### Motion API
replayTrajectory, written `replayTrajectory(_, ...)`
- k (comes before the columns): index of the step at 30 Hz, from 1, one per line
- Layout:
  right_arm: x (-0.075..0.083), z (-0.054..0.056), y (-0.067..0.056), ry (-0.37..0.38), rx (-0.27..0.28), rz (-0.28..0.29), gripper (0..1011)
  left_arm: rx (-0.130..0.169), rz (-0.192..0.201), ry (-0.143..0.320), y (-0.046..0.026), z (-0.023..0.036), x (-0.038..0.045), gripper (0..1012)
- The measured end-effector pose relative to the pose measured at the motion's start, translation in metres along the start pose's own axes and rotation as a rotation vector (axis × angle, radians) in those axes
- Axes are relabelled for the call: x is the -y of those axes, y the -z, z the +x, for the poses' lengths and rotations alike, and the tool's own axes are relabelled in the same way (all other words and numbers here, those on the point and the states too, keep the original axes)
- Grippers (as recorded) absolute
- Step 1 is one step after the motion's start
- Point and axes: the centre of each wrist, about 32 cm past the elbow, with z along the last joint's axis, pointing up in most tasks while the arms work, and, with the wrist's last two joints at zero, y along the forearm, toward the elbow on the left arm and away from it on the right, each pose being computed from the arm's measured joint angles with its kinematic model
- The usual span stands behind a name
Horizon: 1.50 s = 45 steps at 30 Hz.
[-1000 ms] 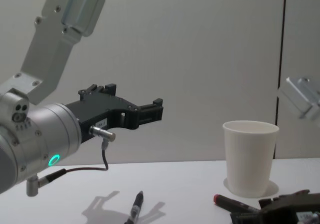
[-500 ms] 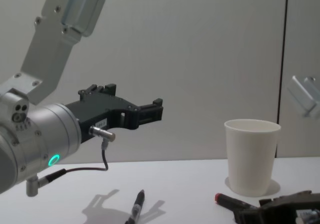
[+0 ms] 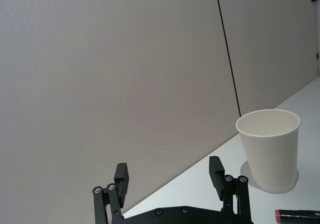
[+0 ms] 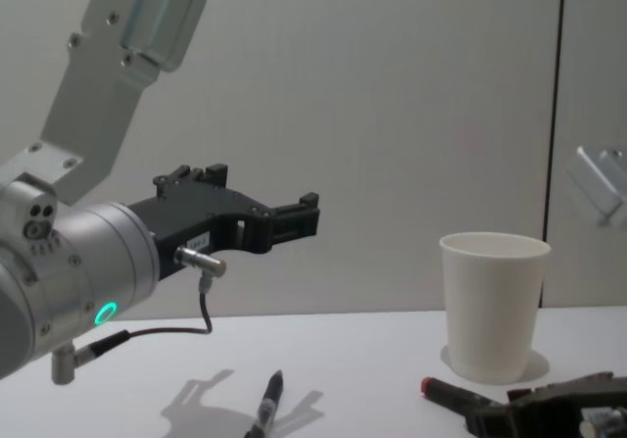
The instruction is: Place the pen into the pen holder.
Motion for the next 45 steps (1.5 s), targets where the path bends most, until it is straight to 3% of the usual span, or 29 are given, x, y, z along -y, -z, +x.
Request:
replayTrajectory(15, 0.0, 0.0, -0.0001, 0.001, -0.005, 0.001, 393, 0.0, 0.0, 0.0, 0.0, 0.0, 0.0, 1001)
replayTrajectory(25, -0.0001, -0.0002, -0.0003, 0.0, -0.006, 0.001, 177, 0.0, 0.0, 0.0, 0.0, 0.0, 0.0, 1001)
replayTrajectory(34, -0.0003, 0.0004, 0.0011, -0.012, 0.007, 0.021, 177, 0.0, 0.0, 0.0, 0.0, 0.0, 0.0, 1001)
replayTrajectory(45, 0.0005, 0.001, 0.0048, -0.076, 0.068, 0.119, 177, 0.0, 0.0, 0.0, 0.0, 0.0, 0.0, 1001)
